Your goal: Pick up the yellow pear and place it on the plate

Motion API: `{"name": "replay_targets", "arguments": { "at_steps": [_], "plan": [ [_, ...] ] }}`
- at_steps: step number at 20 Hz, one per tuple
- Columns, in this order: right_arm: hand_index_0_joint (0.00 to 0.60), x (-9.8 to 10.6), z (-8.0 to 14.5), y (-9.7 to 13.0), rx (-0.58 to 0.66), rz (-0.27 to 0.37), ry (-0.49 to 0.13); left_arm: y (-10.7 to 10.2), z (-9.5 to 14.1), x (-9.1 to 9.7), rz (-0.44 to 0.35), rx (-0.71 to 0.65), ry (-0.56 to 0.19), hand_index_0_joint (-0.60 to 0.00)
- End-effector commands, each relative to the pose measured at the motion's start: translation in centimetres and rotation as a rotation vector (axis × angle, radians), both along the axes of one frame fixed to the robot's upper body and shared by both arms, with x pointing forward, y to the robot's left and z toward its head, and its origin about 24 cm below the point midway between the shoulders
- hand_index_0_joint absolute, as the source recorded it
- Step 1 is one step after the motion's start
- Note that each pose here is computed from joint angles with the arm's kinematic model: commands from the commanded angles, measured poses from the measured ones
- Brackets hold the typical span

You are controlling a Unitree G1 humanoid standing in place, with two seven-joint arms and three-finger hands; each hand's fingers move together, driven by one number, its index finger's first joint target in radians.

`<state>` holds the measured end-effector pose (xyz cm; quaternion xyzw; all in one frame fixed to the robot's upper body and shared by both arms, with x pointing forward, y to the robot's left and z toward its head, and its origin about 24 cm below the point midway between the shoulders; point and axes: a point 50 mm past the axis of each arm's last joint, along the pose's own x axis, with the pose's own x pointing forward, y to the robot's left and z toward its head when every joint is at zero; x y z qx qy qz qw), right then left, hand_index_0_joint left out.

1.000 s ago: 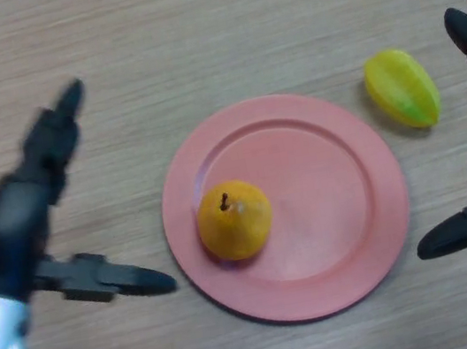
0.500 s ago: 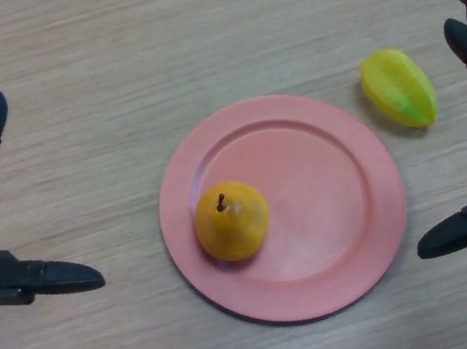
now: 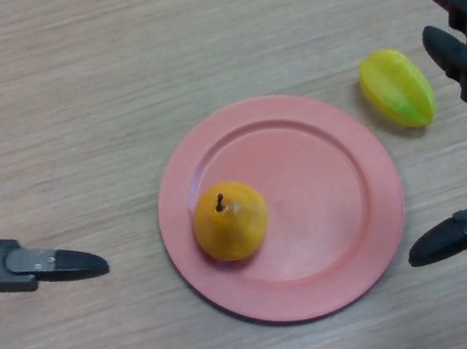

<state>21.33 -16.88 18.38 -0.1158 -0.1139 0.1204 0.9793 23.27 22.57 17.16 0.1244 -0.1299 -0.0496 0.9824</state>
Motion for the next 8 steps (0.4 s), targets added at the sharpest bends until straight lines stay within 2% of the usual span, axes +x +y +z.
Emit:
{"name": "replay_targets", "arguments": {
  "at_steps": [1,5,8],
  "plan": [
    [0.0,-1.05,2.89,-0.14,0.013,0.005,-0.182,0.27,3.83,-0.76,0.019,0.13,-0.247,0.0],
    [0.0,-1.06,2.74,-0.19,0.011,0.002,-0.194,-0.01,4.39,-0.6,0.017,0.115,-0.253,0.0],
    [0.0,-1.02,2.87,-0.22,0.037,0.01,-0.174,-0.36,4.37,-0.68,0.024,0.106,-0.284,0.0]
  ]
}}
